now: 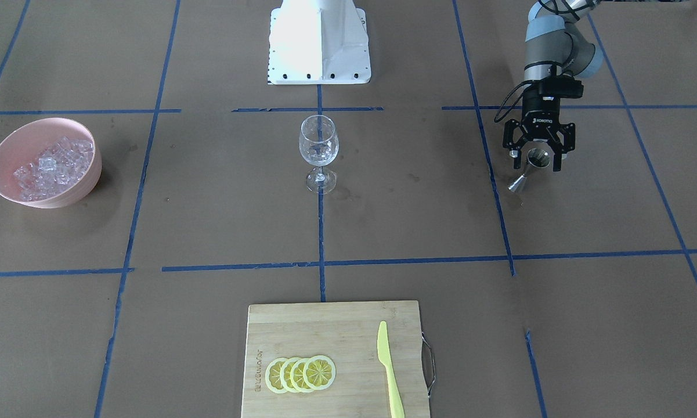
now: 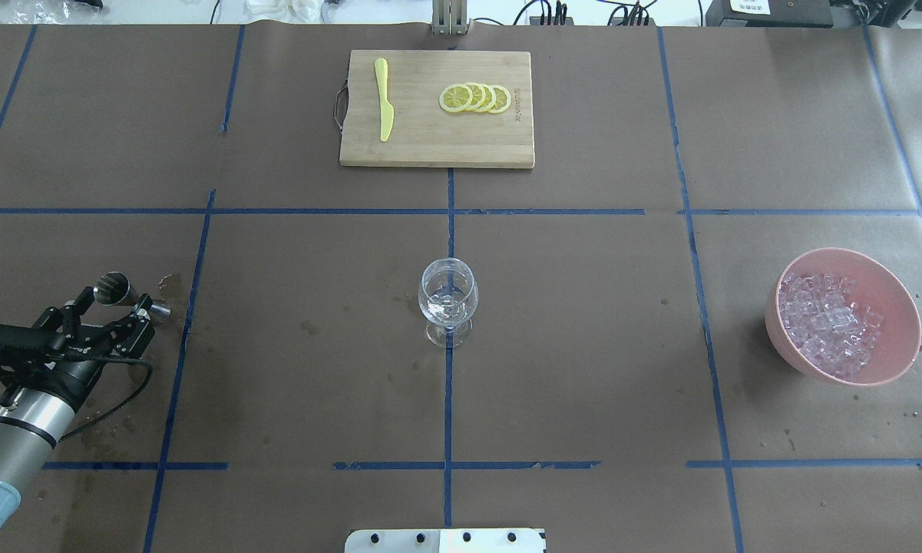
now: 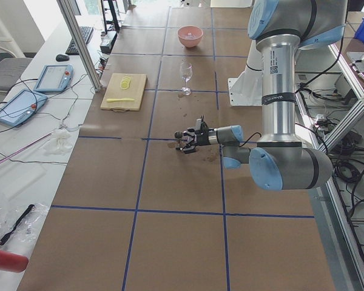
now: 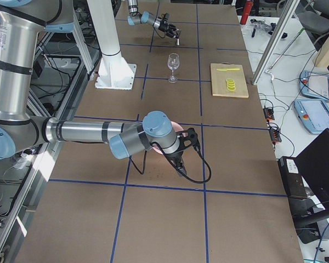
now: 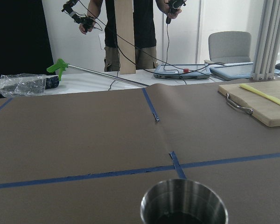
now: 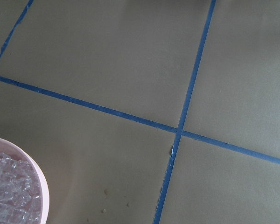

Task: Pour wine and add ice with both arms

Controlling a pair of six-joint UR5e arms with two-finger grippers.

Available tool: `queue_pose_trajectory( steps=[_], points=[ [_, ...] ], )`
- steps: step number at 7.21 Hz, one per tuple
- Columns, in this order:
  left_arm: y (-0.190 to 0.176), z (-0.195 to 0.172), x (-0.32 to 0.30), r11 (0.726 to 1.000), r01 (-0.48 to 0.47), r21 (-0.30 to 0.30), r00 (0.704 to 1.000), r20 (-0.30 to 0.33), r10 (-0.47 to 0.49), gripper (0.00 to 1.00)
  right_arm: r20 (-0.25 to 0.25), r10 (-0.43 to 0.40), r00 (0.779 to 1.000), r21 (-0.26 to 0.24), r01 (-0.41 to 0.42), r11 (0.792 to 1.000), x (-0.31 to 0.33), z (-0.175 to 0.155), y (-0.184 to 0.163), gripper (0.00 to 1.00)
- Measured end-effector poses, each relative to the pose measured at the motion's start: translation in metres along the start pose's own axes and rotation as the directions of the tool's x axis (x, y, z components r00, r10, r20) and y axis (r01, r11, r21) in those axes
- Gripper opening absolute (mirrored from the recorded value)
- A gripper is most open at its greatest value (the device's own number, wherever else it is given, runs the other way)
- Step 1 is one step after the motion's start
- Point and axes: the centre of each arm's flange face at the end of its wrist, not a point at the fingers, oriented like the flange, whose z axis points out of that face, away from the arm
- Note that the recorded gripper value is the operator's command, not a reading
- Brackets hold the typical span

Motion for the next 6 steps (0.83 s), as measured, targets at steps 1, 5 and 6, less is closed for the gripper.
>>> queue_pose_trajectory(
  steps=[1, 5, 6],
  points=[
    [0.003, 0.001, 0.001, 1.000, 0.001, -0.003, 1.000, -0.001, -0.001, 0.59, 0.000, 0.000, 1.000, 0.000, 0.000, 1.000, 0.000, 0.000, 0.000, 1.00],
    [0.011, 0.005, 0.013, 1.000, 0.008, -0.006, 1.000, -0.009, -0.008, 0.58, 0.000, 0.001, 1.000, -0.001, -0.001, 1.000, 0.000, 0.000, 0.000, 1.00],
    [0.012, 0.006, 0.015, 1.000, 0.008, -0.006, 1.000, -0.011, -0.008, 0.57, 0.000, 0.001, 1.000, -0.001, -0.001, 1.000, 0.000, 0.000, 0.001, 1.00]
  ],
)
